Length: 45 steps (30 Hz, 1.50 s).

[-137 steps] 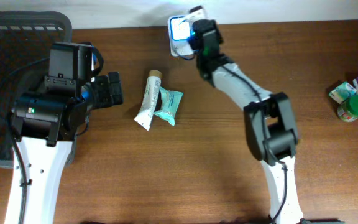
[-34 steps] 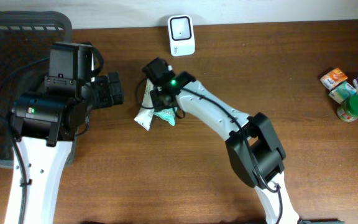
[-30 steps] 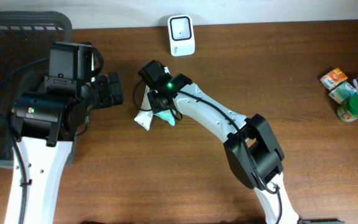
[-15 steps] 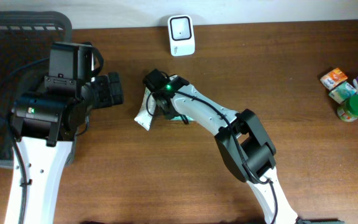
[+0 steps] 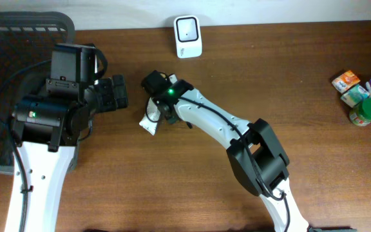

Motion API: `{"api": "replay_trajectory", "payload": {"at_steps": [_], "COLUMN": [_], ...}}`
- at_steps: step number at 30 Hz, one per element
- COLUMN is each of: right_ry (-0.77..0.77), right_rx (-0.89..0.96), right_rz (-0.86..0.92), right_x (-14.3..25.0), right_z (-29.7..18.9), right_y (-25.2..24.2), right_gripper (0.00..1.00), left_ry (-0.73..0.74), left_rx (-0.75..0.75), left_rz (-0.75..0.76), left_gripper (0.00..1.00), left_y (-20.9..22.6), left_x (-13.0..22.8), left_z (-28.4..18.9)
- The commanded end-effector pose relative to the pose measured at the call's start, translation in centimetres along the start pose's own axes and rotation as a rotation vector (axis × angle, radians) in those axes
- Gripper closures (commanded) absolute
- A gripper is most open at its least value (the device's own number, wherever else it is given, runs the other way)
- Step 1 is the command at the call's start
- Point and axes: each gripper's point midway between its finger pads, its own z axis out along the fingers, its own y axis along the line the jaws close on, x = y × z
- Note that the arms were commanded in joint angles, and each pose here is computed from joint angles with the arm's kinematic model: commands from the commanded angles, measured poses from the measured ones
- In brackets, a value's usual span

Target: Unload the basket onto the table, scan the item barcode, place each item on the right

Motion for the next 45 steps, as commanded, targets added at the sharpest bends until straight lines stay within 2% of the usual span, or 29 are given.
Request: {"api": "replay_trajectory", "payload": {"at_steps": [1,5,10,17,19,22,26,32,40,42,45], "right_ry": [-0.007,0.002,0.006,0.071,0.085,0.112,0.120,0.127,0.161,0.149,0.171], "right_rx": [0.021,0.096,0.098,0.114,0.119,0.109,0.049,-0.231,-0.972,-1.070,-1.093], "right_rz": [-0.067,-0.071,-0.068,-0.078,-0.072,-0.064,-0.058,0.043,0.186,0.213,0.291], "right_x": [-0.2,0.0,0.2,2.0,2.2,2.7,2.8,0.8,0.7,1.0,2.6], "right_z": [0.6,1.6,2.6,5.8,6.4,6.7,6.1,2.2,-1.6,-2.2,-0.9], "right_y": [0.4,-0.8,-0.9,-1.0,-1.4,-1.9,-1.1,-0.8,-2.4,-3.9,-6.5], "right_gripper": [0.32,0.31,0.28,0.30,0.39,0.61,0.72,0.78,0.80,0.80,0.80], "left_ry": [-0.003,-0.003,-0.003,-0.003,-0.003,-0.003,-0.003,-0.003,-0.003,-0.003,-0.003], "left_rx": [-0.016,-0.015,-0.016,-0.016,-0.016,-0.015,-0.016,-0.016,-0.016,-0.015,-0.016], "left_rz": [0.013,0.013,0.013,0.013,0.013,0.013,0.013,0.013,0.013,0.013,0.013], "left_gripper": [0.01,0.01,0.01,0.01,0.01,0.01,0.01,0.01,0.01,0.01,0.01], "left_y": [0.4,0.3,0.4,0.4,0.4,0.3,0.4,0.4,0.4,0.3,0.4], "left_x": [-0.1,-0.1,-0.1,-0.1,-0.1,-0.1,-0.1,-0.1,-0.1,-0.1,-0.1], "left_z": [0.0,0.0,0.0,0.0,0.0,0.0,0.0,0.0,0.0,0.0,0.0]}}
